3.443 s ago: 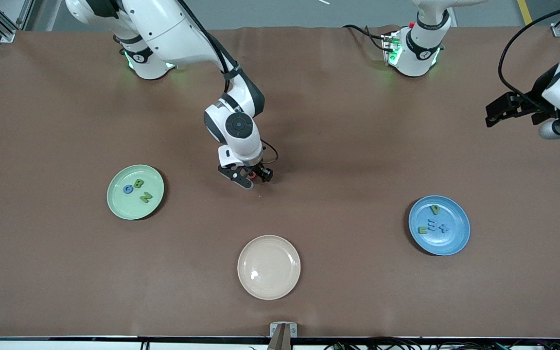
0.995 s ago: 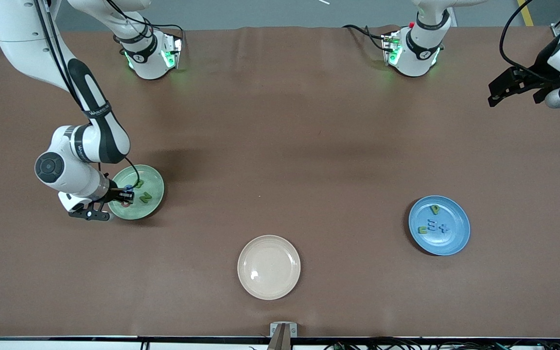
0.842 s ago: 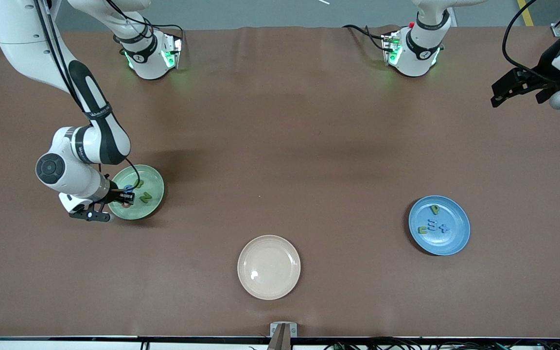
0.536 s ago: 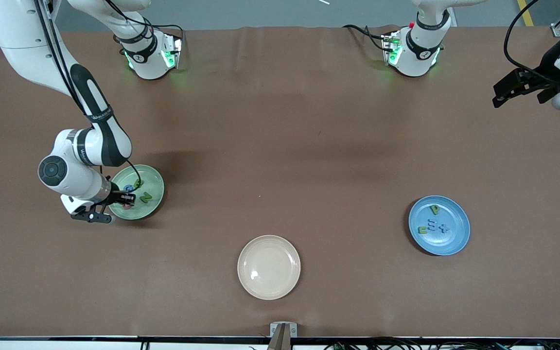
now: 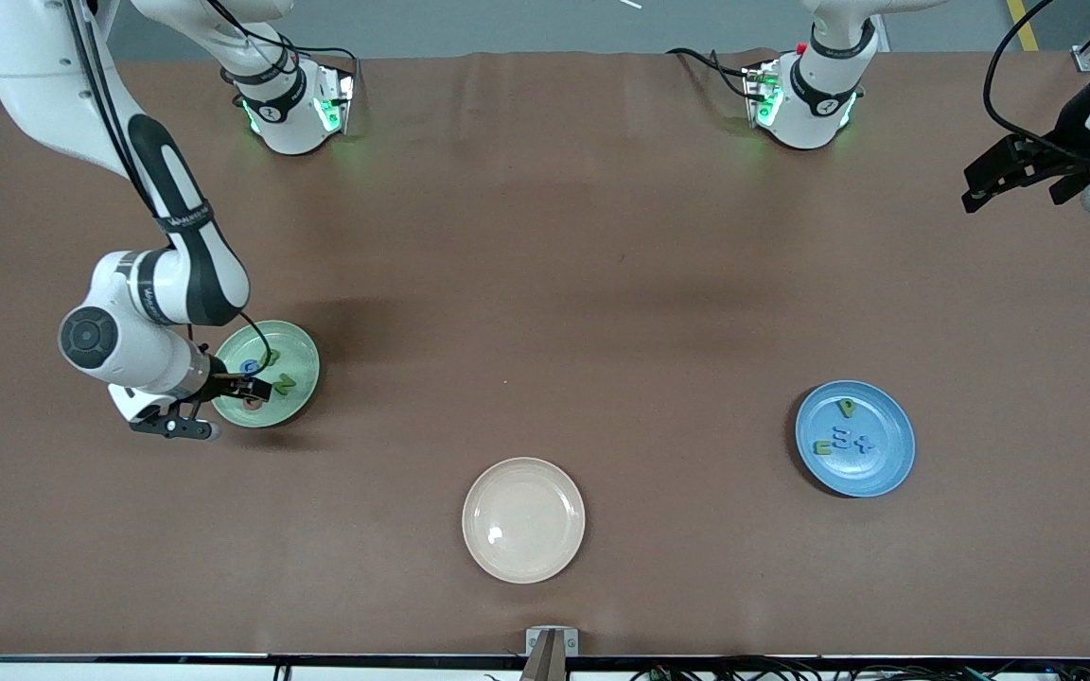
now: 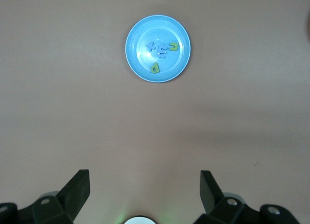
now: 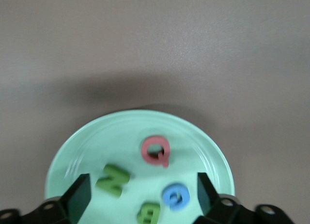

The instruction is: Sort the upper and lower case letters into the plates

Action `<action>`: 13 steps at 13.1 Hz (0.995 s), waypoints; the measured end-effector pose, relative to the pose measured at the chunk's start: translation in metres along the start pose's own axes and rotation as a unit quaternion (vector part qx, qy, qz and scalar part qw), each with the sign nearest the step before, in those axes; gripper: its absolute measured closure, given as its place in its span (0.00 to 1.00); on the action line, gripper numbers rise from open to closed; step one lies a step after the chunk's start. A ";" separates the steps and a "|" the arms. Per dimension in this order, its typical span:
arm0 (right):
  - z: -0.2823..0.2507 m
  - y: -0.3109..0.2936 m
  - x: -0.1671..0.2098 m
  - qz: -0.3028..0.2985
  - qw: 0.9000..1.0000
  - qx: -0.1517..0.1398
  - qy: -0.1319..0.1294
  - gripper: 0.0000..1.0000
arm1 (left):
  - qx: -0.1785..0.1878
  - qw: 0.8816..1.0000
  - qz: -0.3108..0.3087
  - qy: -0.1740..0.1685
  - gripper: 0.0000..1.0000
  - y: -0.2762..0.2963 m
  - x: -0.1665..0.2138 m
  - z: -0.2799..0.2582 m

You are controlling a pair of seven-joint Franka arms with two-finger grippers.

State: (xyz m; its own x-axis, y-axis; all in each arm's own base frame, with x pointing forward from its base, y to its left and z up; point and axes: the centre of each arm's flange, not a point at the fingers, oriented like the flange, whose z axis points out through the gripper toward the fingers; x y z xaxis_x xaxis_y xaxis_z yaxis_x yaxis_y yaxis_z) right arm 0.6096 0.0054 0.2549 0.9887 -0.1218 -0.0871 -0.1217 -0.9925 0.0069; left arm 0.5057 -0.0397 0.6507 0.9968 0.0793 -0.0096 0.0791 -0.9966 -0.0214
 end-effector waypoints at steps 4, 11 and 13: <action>-0.120 0.005 -0.025 0.001 0.999 -0.002 -0.043 0.00 | 0.000 1.000 0.000 0.000 0.00 0.000 0.000 0.000; -0.270 0.022 -0.037 0.013 0.998 -0.003 -0.068 0.00 | 0.000 1.000 0.000 0.004 0.00 0.000 -0.002 -0.004; -0.281 0.024 -0.030 0.014 0.998 -0.002 -0.054 0.00 | 0.000 1.000 0.000 0.005 0.00 0.000 -0.002 -0.005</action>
State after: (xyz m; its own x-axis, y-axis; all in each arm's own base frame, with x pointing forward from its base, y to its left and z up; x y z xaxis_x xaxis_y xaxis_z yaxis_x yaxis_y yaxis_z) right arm 0.6014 -0.0155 0.5378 0.9696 -0.1495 -0.1938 -0.1494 -0.9887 0.0153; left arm 0.5040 -0.0400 0.6560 0.9969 0.0785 0.0005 0.0785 -0.9967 -0.0207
